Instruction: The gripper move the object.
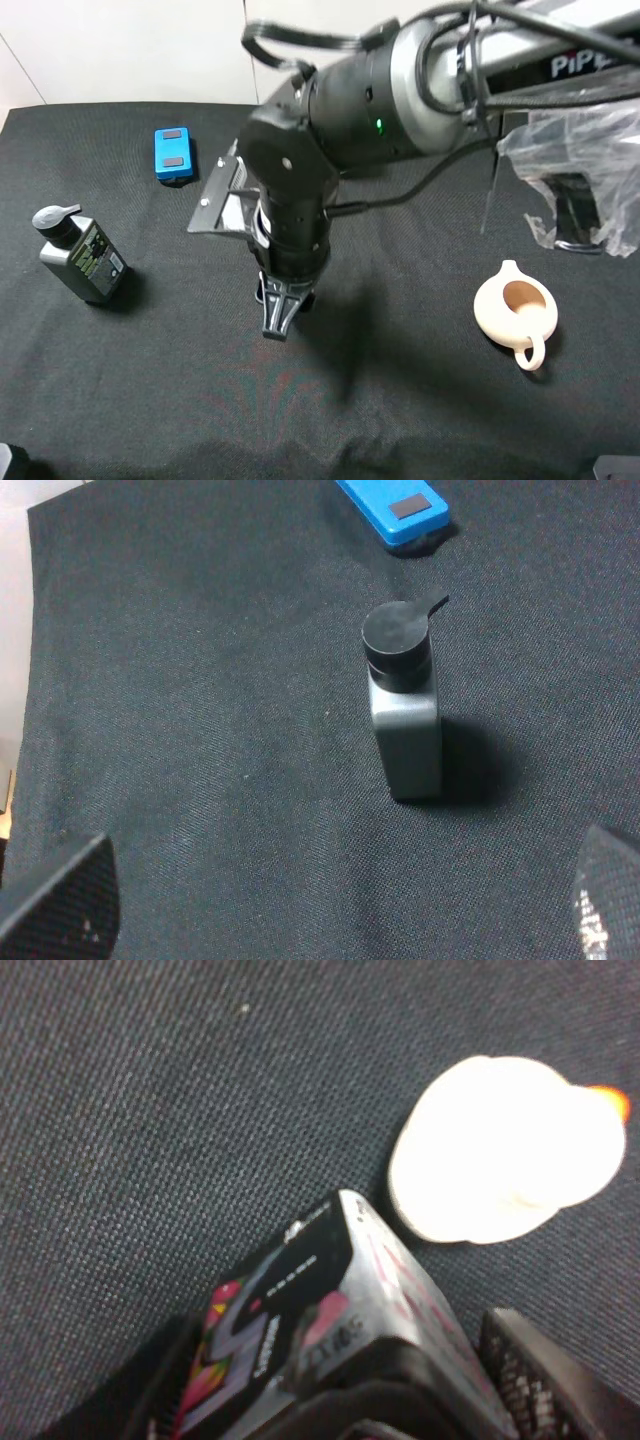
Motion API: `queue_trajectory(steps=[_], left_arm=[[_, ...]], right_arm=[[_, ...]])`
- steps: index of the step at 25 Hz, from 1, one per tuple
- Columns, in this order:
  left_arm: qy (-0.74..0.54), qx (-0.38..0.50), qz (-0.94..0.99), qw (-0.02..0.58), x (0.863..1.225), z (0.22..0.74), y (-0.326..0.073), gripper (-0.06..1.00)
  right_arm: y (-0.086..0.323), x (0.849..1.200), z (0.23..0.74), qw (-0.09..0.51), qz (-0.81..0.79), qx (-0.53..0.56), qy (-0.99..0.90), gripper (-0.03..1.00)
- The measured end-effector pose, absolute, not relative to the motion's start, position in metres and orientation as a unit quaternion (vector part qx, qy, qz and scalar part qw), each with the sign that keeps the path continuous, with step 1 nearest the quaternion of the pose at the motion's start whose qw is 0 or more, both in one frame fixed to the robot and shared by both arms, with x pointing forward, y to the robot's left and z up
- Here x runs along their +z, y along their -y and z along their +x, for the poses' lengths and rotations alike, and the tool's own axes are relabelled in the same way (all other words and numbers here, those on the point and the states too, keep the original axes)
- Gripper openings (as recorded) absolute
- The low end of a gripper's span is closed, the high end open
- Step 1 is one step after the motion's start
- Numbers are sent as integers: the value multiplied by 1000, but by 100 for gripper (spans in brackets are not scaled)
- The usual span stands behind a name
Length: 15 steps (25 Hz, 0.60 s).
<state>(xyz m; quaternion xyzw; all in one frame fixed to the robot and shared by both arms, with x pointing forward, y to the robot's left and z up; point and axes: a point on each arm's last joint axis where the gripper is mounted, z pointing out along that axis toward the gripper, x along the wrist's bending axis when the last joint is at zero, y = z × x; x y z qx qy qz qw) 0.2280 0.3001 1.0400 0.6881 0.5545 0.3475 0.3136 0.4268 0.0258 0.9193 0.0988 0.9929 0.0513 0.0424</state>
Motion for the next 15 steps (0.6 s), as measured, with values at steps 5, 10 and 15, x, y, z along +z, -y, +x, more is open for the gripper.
queue_trajectory(steps=[5,10,15], left_arm=[[-555,347,688,314,1040,228,-300,96],[-555,347,688,314,1040,228,-300,96],[-555,347,688,314,1040,228,-300,96]], right_arm=[[-26,940,425,39,106,63,-992,42],[-20,964,420,33,116,78,-990,42],[-12,987,414,29,134,84,-987,42]])
